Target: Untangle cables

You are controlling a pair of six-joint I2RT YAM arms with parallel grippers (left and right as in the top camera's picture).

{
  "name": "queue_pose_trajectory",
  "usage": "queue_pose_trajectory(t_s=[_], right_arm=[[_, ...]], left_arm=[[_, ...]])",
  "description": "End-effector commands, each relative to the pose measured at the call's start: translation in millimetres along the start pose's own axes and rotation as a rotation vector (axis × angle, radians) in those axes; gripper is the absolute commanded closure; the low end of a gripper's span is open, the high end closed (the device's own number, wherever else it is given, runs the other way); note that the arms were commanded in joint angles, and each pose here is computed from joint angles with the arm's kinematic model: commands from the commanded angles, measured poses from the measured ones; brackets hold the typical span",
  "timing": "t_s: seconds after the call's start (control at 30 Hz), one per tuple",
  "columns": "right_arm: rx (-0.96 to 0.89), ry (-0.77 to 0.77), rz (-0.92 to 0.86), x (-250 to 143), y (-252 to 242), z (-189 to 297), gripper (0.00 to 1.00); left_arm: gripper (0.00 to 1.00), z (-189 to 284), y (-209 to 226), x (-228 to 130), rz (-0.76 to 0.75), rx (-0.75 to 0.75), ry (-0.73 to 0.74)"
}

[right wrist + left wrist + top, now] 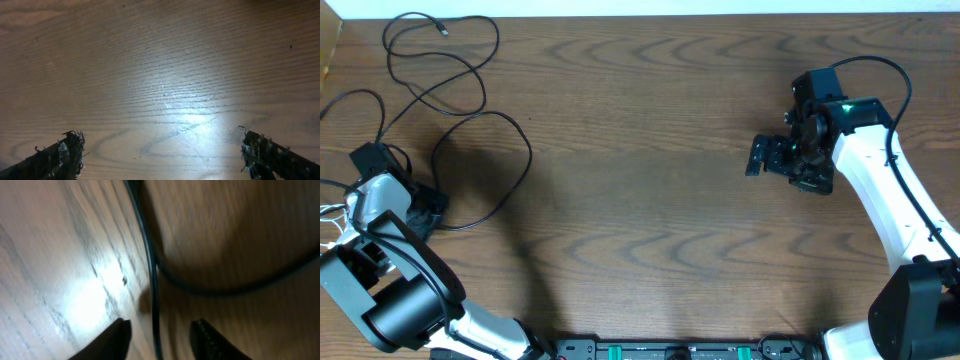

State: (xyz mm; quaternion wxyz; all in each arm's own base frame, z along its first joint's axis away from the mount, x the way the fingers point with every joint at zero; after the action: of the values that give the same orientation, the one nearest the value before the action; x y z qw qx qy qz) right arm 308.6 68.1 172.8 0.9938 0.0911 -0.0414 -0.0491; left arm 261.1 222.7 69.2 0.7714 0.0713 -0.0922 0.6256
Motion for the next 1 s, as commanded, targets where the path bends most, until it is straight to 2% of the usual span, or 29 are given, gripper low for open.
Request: queue_pose_trajectory(t_s=[0.0, 0.17, 0.33, 0.47, 0.53, 0.63, 0.7, 0.8, 0.97], right_arm=[[0.001, 0.014, 0.013, -2.2, 3.0, -4.2, 0.01], [-0.001, 0.019, 0.012, -3.1, 2.7, -4.2, 0.01], [-0.002, 0.024, 0.011, -4.1, 2.4, -4.1, 0.01], [-0.003, 0.029, 0.010, -4.9, 2.2, -4.1, 0.01], [-0.003, 0.029, 0.010, -4.9, 2.2, -4.1, 0.01], [-0.003, 0.028, 0.010, -4.9, 2.2, -4.1, 0.01], [-0.003, 0.028, 0.010, -4.7, 2.3, -4.1, 0.01], [-0.003, 0.028, 0.010, -4.8, 2.2, -4.1, 0.01], [-0.002, 0.027, 0.010, -4.5, 2.4, -4.1, 0.01]], left_arm=[[0.48, 10.5, 2.7, 4.4, 0.000, 0.013, -0.012], [0.45, 12.2, 19.5, 4.3, -0.012, 0.138, -0.041], [0.45, 12.8, 21.0, 3.6, -0.014, 0.148, -0.039], [0.67, 13.0, 21.8, 2.8, -0.014, 0.152, -0.034], [0.72, 13.0, 21.8, 2.8, -0.014, 0.152, -0.034], [0.71, 13.1, 21.4, 3.3, -0.014, 0.150, -0.037], [0.57, 13.4, 20.8, 4.0, -0.013, 0.147, -0.039], [0.50, 17.6, 18.3, 6.5, -0.011, 0.134, -0.043], [0.46, 39.4, 8.3, 11.5, 0.013, 0.033, -0.057]])
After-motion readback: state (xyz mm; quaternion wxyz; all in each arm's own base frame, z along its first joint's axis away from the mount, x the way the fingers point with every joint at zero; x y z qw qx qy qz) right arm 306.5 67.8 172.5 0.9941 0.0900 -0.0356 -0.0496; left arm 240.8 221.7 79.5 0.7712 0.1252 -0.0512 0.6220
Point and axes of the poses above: each gripper's point midway between its finger pads, its own z axis back along the fingers, its own y axis along the line the jaws close on, x = y × z, the point moved 6 cm from there along z, back along the fingers, and after that the axes turned 10 degrees about z, right-handed, at the moved point
